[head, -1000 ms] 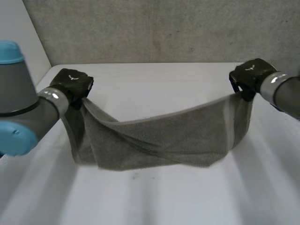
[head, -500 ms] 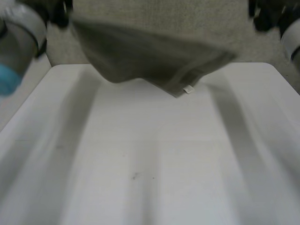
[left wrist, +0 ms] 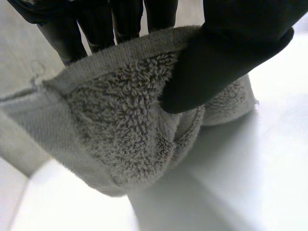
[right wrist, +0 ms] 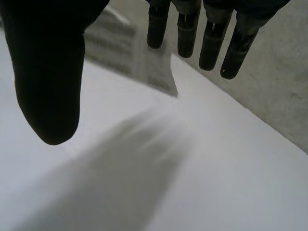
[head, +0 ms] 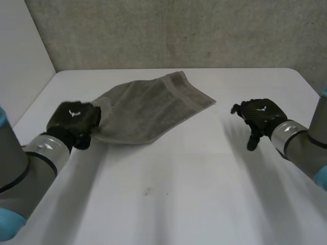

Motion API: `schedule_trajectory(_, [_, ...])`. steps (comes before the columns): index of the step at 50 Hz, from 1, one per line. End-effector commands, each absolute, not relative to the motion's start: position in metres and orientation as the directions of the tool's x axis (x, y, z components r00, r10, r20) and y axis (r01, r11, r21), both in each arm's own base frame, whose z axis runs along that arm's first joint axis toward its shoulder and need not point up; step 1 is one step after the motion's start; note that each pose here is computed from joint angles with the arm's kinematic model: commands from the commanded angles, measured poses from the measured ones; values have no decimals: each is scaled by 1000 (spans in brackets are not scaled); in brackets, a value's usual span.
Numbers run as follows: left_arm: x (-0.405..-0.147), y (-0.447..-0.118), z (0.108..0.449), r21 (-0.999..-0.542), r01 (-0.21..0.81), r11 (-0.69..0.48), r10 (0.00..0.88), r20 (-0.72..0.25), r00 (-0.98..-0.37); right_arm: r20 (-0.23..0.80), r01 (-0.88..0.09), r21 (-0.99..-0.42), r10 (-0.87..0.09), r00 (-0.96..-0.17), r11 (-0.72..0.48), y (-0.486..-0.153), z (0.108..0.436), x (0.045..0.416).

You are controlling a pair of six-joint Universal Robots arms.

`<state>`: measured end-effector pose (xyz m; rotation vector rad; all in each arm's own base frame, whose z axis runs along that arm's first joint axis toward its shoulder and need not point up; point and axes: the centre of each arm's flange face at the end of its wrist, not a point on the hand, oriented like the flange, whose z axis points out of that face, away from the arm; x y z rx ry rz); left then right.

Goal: Fold the towel.

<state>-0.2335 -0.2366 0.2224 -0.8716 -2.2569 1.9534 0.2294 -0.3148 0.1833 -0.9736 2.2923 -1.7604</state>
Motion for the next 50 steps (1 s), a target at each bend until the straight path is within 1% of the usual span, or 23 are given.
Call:
schedule_trajectory(1, [-239,-224,293,-942,301,-150,383,-336,-861,173,-286,-953,-589,-790,103,-291,196,270])
schedule_trajectory(3, [-240,-222,320,-937,268,-222,363,-335,-870,128,-240,-966,-628,-767,95,-277,201,290])
schedule_trajectory(4, [-240,-222,321,-937,268,-223,363,-335,-870,128,-239,-966,-628,-767,95,-277,201,290])
schedule_trajectory(6, [-244,-213,339,-934,251,-253,374,-334,-865,74,-185,-978,-671,-738,96,-264,204,313])
schedule_trajectory(7, [-244,-213,339,-934,251,-254,374,-334,-865,73,-184,-978,-671,-737,96,-264,204,313])
schedule_trajectory(9, [-246,-207,348,-933,243,-266,383,-334,-862,20,-137,-985,-707,-706,109,-257,201,335])
schedule_trajectory(15, [-249,-187,367,-930,223,-292,408,-332,-850,-28,-70,-992,-740,-673,101,-259,191,365])
schedule_trajectory(20, [-244,-176,378,-923,206,-324,399,-331,-855,-10,-40,-998,-693,-721,56,-286,172,380])
schedule_trajectory(22, [-240,-173,383,-920,201,-337,385,-329,-862,11,-54,-997,-638,-770,47,-306,152,385])
schedule_trajectory(26, [-237,-170,387,-916,195,-349,375,-328,-867,46,-95,-994,-613,-788,48,-317,135,386])
schedule_trajectory(28, [-235,-169,389,-916,193,-352,371,-326,-869,93,-147,-988,-599,-795,43,-323,124,383])
schedule_trajectory(31, [-231,-173,388,-915,203,-348,351,-327,-877,110,-165,-985,-585,-803,42,-328,122,378])
schedule_trajectory(33, [-223,-184,387,-917,220,-333,312,-327,-892,122,-169,-984,-505,-855,49,-351,127,352])
schedule_trajectory(34, [-223,-184,387,-917,220,-332,312,-327,-892,122,-169,-984,-504,-855,49,-352,127,352])
schedule_trajectory(36, [-213,-198,382,-920,241,-310,273,-329,-904,119,-148,-988,-406,-906,39,-373,151,320])
schedule_trajectory(39, [-208,-205,377,-923,254,-290,256,-331,-908,115,-134,-991,-372,-921,24,-378,169,304])
schedule_trajectory(41, [-202,-212,370,-926,269,-265,235,-333,-913,113,-110,-994,-337,-935,-28,-381,204,277])
schedule_trajectory(42, [-202,-212,370,-926,269,-265,235,-333,-913,113,-110,-994,-337,-935,-28,-381,204,277])
schedule_trajectory(44, [-201,-215,360,-932,279,-232,238,-333,-913,119,-89,-991,-360,-925,-100,-371,244,260])
schedule_trajectory(45, [-201,-215,360,-932,279,-232,238,-333,-912,119,-89,-991,-361,-925,-101,-371,244,260])
schedule_trajectory(47, [-204,-219,345,-937,292,-191,262,-335,-905,142,-78,-981,-394,-908,-175,-354,284,250])
schedule_trajectory(48, [-204,-219,345,-937,292,-191,262,-335,-905,142,-78,-981,-394,-908,-175,-354,284,250])
schedule_trajectory(50, [-209,-220,337,-940,297,-168,285,-335,-898,164,-84,-976,-421,-892,-202,-332,312,243])
